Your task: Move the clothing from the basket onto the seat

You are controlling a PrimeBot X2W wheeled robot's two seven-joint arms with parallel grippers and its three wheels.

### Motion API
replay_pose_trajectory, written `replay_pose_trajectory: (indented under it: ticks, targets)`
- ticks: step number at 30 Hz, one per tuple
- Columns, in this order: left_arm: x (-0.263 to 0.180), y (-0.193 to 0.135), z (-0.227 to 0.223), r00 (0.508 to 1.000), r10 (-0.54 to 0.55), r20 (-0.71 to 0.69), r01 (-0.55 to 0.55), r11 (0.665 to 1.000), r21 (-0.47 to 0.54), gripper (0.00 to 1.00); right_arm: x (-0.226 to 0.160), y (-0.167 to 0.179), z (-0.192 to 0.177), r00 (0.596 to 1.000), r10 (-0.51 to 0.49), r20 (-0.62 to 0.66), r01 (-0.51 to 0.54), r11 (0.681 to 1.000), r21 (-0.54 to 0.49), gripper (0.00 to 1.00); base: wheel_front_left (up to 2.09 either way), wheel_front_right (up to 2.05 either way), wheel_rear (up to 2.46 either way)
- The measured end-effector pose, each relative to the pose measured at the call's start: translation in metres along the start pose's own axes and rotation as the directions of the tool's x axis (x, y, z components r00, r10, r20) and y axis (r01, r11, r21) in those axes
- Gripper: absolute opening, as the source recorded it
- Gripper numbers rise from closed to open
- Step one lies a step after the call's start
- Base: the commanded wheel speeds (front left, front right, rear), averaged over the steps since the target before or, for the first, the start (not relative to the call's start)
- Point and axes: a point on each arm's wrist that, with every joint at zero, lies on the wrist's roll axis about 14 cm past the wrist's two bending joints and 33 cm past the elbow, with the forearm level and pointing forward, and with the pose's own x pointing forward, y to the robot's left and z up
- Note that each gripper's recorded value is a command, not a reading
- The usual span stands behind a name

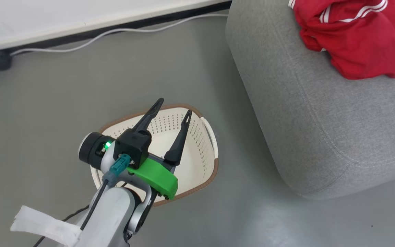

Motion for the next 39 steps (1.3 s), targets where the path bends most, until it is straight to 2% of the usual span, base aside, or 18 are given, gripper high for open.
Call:
replay_pose_trajectory:
  ticks: [5, 12, 18, 21, 28, 39]
  targets:
    - [-0.006, -0.001, 0.011, 0.999, 0.028, 0.029, -0.028, 0.999, 0.018, 1.0, -0.015, 0.008, 0.011, 0.999, 0.041, 0.035, -0.041, 0.999, -0.001, 1.0, 0.0, 0.0, 0.0]
    - [-0.025, 0.014, 0.028, 0.99, 0.125, 0.072, -0.126, 0.992, 0.022, 1.0, -0.034, 0.033, 0.018, 0.99, 0.113, 0.08, -0.115, 0.993, 0.023, 1.0, 0.0, 0.0, 0.0]
    - [-0.05, 0.036, 0.041, 0.967, 0.227, 0.113, -0.232, 0.972, 0.035, 1.0, -0.043, 0.072, 0.023, 0.972, 0.198, 0.125, -0.205, 0.977, 0.051, 1.0, 0.0, 0.0, 0.0]
    - [-0.071, 0.055, 0.049, 0.941, 0.309, 0.139, -0.318, 0.947, 0.04, 1.0, -0.051, 0.109, 0.025, 0.95, 0.273, 0.15, -0.285, 0.956, 0.069, 1.0, 0.0, 0.0, 0.0]
    - [-0.11, 0.084, 0.056, 0.886, 0.435, 0.162, -0.447, 0.893, 0.046, 1.0, -0.071, 0.164, 0.032, 0.903, 0.378, 0.203, -0.403, 0.909, 0.102, 1.0, 0.0, 0.0, 0.0]
    - [-0.167, 0.119, 0.06, 0.792, 0.58, 0.19, -0.598, 0.8, 0.046, 1.0, -0.109, 0.223, 0.024, 0.844, 0.482, 0.236, -0.519, 0.844, 0.132, 1.0, 0.0, 0.0, 0.0]
